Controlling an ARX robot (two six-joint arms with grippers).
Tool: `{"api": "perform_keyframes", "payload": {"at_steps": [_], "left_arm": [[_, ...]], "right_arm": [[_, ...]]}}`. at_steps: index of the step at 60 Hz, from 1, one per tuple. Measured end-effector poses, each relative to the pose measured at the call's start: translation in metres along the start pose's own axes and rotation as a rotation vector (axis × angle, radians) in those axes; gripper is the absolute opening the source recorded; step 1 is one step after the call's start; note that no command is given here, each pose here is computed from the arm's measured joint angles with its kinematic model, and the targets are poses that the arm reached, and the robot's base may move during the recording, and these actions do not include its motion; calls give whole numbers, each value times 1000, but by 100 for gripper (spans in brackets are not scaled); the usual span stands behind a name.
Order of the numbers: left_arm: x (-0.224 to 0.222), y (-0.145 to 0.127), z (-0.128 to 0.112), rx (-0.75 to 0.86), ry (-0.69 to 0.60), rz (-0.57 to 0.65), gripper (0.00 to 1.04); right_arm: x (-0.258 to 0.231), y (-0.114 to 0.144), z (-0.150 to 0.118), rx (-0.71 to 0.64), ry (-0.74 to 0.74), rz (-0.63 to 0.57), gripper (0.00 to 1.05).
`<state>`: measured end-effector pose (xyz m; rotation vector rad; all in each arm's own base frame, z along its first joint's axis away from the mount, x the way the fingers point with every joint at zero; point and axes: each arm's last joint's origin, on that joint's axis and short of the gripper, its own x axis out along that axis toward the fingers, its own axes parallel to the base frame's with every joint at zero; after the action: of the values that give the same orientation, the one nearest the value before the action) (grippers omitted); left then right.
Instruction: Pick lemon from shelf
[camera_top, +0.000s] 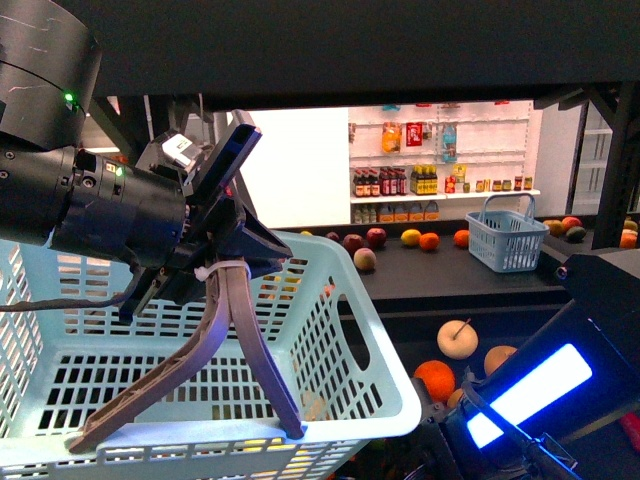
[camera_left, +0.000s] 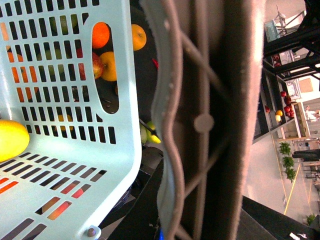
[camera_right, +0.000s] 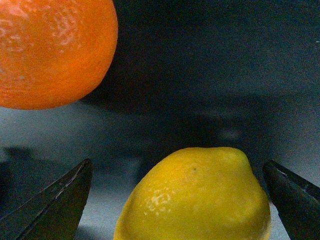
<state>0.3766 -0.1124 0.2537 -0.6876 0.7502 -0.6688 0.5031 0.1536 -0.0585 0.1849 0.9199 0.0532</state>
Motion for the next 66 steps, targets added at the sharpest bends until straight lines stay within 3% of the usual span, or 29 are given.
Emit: {"api": "perform_keyframes", "payload": {"at_steps": [27, 39, 53, 66], "left_arm": [[0, 0, 0, 0, 0, 1, 14], [0, 0, 0, 0, 0, 0, 13], [0, 0, 0, 0, 0, 0, 13], [0, 0, 0, 0, 1, -2, 13]], "right_arm": [[18, 0, -2, -4, 29, -36, 102], [21, 0, -5, -8, 37, -45, 72], [21, -1, -5, -6, 35, -46, 71], [11, -19, -6, -1, 38, -68, 71]]}}
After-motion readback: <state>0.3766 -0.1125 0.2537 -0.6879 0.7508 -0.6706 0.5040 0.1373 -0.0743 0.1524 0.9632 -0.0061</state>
